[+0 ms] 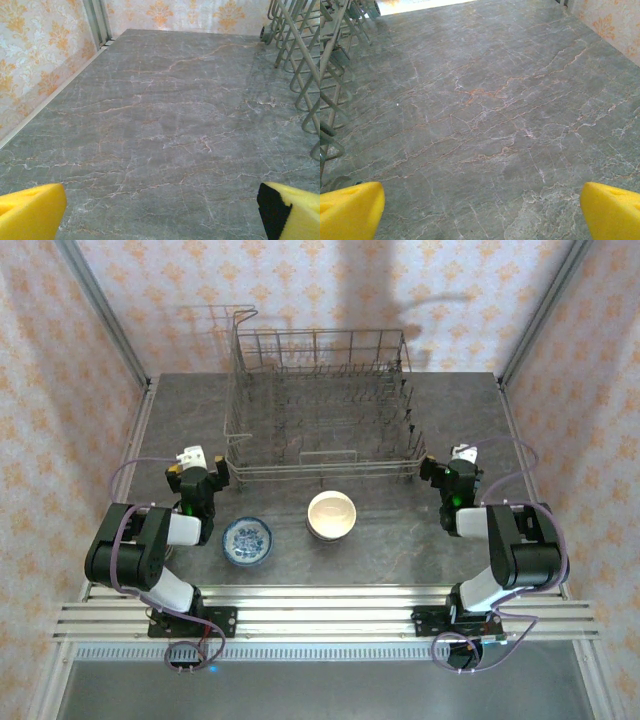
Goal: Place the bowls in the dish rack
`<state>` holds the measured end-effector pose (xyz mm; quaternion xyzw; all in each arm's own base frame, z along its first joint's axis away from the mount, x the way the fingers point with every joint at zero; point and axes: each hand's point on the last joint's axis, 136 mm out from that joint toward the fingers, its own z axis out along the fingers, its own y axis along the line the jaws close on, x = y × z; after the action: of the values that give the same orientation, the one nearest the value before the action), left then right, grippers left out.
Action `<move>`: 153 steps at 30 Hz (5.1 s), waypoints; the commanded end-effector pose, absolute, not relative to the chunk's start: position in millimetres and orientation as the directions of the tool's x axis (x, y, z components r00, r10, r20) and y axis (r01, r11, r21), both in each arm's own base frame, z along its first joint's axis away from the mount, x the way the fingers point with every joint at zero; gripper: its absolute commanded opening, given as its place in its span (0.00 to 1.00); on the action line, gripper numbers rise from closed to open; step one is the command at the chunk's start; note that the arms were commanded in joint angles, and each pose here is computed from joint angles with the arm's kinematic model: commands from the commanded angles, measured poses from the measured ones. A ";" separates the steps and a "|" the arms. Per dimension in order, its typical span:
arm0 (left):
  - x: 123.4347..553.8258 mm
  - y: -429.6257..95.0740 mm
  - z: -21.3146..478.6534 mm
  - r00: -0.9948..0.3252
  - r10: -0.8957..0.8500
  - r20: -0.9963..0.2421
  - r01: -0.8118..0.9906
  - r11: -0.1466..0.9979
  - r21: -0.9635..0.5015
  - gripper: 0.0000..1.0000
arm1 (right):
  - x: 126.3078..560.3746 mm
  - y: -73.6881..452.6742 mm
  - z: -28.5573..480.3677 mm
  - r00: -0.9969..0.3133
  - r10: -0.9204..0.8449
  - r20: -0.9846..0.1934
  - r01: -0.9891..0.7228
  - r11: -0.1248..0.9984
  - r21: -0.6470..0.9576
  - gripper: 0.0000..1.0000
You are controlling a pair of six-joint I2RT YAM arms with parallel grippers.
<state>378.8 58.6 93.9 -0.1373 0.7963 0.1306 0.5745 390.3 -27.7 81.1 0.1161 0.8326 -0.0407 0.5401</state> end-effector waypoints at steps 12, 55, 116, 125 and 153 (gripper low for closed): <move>360.1 72.8 128.0 -0.168 -0.112 -0.979 -0.449 0.893 -0.025 1.00 | 379.8 -50.7 144.5 -0.316 0.231 -0.920 0.394 0.914 0.095 1.00; 254.5 -205.1 214.6 -0.776 -0.127 -0.618 0.003 0.979 -0.206 0.51 | 279.1 69.6 218.5 -0.794 0.236 -0.561 0.051 0.944 0.326 0.58; 272.7 -267.5 94.5 -0.898 0.067 -0.434 0.063 0.998 0.024 0.35 | 235.0 84.9 154.7 -0.858 0.231 -0.459 0.086 0.945 0.316 0.38; 272.0 -271.2 104.3 -0.893 0.042 -0.448 0.060 0.998 -0.026 0.13 | 236.7 85.2 153.2 -0.854 0.238 -0.462 0.089 0.943 0.321 0.35; 265.4 -285.9 143.5 -0.886 -0.049 -0.462 0.053 0.977 -0.207 0.00 | 243.0 163.5 158.2 -0.886 0.131 -0.445 -0.061 0.918 0.391 0.33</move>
<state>261.7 -273.4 120.1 0.0129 0.9745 -0.0633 0.2150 229.2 148.3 140.9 0.0179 0.9595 0.1890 0.2083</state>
